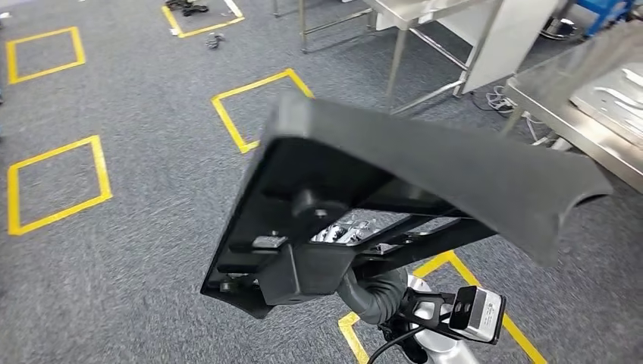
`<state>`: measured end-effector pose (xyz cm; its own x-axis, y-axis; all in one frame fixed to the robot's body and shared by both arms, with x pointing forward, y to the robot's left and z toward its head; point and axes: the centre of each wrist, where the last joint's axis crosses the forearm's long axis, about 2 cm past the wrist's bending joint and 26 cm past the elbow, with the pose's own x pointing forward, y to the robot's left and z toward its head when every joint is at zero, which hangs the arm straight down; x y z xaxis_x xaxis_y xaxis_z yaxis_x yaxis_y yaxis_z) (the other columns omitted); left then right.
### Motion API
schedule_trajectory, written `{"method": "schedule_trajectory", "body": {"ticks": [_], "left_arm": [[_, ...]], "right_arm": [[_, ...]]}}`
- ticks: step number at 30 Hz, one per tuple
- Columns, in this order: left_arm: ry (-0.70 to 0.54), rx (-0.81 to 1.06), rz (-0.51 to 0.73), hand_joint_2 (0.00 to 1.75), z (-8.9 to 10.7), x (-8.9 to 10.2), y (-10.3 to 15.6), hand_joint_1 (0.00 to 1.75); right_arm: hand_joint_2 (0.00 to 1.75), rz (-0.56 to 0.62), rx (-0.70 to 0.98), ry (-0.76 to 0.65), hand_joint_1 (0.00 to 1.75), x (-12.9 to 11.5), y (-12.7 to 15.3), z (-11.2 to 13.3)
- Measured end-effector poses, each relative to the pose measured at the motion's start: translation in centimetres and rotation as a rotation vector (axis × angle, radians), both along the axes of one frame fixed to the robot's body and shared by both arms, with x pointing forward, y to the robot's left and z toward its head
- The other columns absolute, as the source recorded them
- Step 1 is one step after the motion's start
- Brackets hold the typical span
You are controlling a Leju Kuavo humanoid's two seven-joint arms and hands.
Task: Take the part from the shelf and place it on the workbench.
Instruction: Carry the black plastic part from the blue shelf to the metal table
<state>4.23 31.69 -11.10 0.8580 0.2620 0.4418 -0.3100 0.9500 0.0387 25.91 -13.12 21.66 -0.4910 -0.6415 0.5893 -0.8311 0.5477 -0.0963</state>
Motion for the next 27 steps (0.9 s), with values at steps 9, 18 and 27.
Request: {"method": "schedule_trajectory", "body": {"ticks": [9, 18, 27], "left_arm": [[-0.003, 0.007, -0.015, 0.0, 0.03, 0.16, 0.21, 0.0], [-0.011, 0.013, -0.031, 0.0, 0.04, 0.15, 0.46, 0.0], [-0.023, 0.008, -0.034, 0.0, 0.08, 0.48, 0.46, 0.0]], "right_arm": [[1.75, -0.005, 0.009, 0.009, 1.75, -0.25, -0.02, -0.35], [1.75, -0.013, 0.016, 0.015, 1.75, -0.43, -0.1, -0.49], [1.75, -0.014, 0.016, 0.013, 1.75, -0.39, -0.06, -0.34]]}}
